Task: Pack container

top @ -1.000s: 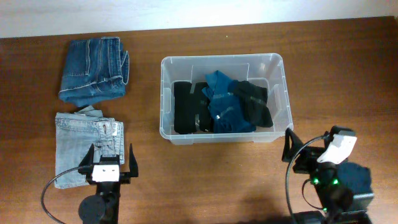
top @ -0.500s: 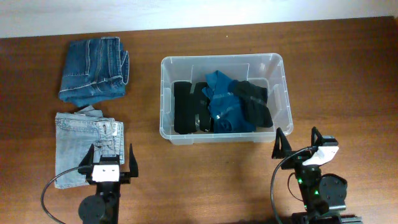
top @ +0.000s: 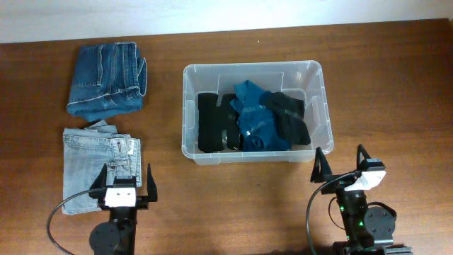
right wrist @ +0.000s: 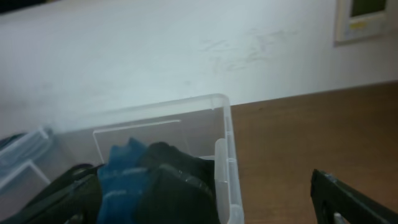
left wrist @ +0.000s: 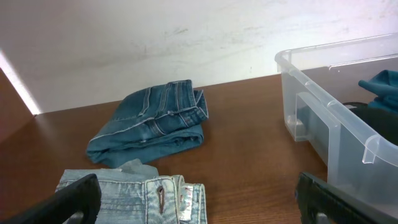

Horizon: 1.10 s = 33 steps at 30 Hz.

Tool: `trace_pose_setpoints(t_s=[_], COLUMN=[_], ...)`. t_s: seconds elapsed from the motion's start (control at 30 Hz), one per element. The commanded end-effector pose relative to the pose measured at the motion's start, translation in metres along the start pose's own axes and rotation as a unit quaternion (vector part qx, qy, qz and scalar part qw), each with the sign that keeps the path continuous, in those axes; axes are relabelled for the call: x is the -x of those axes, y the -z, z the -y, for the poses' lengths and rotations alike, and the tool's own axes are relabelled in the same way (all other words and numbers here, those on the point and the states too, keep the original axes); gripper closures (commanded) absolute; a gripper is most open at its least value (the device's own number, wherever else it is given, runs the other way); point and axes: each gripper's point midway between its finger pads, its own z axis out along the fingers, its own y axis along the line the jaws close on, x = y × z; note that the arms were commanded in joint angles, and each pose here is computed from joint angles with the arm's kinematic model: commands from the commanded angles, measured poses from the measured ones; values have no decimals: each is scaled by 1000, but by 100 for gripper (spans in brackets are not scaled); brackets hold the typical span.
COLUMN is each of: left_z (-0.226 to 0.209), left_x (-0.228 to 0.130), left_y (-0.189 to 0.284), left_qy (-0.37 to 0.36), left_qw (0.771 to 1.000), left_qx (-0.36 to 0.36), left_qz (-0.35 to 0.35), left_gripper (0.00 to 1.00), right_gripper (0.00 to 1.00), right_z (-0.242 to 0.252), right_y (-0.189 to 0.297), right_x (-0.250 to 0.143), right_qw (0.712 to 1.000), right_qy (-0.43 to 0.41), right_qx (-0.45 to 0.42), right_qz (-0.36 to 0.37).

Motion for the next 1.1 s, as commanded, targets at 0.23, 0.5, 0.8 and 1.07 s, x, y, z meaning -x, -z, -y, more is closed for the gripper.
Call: trace_pose_setpoints(t_s=[0.23,0.5,0.8,1.07], left_z=[1,1,1,1], left_x=[-1,-1,-1,-1], left_y=[0,0,0,0], left_qy=[-6,-6,-6,-6], left_qw=[1000,1000,1000,1000], left_qx=[-3,-3,-3,-3], left_qz=[1,1,1,1], left_gripper=[1,1,1,1], right_gripper=[2,2,2,2], right_z=[0,0,0,0], right_y=[1,1,1,1], right_x=[-30,-31,-31,-31], right_qw=[997,997,997,997], right_qy=[56,56,55,56], right_qx=[11,11,11,11], right_qz=[-53,-55,-55,-55])
